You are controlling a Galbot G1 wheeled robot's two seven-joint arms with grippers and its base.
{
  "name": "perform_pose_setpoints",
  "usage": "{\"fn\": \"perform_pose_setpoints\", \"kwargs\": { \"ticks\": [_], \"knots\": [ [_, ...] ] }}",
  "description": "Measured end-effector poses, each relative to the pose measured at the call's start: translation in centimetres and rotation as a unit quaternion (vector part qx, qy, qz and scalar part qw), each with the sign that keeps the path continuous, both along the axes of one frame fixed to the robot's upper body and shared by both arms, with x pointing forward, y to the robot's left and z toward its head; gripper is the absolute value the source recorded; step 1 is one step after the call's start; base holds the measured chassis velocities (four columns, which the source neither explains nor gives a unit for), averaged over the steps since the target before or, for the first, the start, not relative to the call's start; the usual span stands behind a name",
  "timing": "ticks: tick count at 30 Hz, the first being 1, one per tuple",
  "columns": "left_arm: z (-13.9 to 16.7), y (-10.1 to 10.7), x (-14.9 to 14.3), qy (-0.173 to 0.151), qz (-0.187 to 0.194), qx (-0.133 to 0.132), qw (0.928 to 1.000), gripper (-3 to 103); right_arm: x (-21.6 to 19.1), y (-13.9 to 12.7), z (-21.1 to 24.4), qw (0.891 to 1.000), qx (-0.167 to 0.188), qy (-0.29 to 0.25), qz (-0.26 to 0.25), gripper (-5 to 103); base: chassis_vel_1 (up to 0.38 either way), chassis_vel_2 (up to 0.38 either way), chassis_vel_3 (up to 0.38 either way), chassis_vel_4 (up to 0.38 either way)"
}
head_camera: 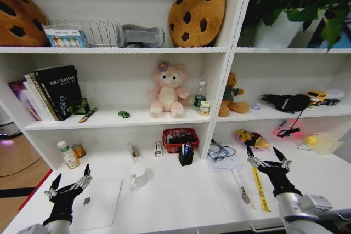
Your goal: Organize the objects on the table.
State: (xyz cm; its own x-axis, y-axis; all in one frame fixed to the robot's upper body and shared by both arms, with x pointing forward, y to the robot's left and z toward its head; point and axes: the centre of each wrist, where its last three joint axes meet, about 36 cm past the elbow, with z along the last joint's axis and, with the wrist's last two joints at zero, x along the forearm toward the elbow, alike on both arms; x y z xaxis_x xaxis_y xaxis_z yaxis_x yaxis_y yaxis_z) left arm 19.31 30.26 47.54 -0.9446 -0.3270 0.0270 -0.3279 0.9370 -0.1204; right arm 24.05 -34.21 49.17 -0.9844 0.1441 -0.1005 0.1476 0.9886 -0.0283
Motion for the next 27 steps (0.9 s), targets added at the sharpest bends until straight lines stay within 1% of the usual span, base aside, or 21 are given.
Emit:
{"fn": "perform_pose_setpoints", "kwargs": {
  "ticks": [8,27],
  "knots": [
    [0.0,0.0,0.0,0.0,0.0,0.0,1.0,100,0.0,0.0,0.0,1.0,0.0,0.0,0.0,100,0.132,-0.143,-0.137,0.142],
    [0.0,0.0,0.0,0.0,0.0,0.0,1.0,100,-0.01,0.0,-0.01,1.0,0.0,0.0,0.0,100,0.221,-0.216,-0.212,0.214]
  ]
}}
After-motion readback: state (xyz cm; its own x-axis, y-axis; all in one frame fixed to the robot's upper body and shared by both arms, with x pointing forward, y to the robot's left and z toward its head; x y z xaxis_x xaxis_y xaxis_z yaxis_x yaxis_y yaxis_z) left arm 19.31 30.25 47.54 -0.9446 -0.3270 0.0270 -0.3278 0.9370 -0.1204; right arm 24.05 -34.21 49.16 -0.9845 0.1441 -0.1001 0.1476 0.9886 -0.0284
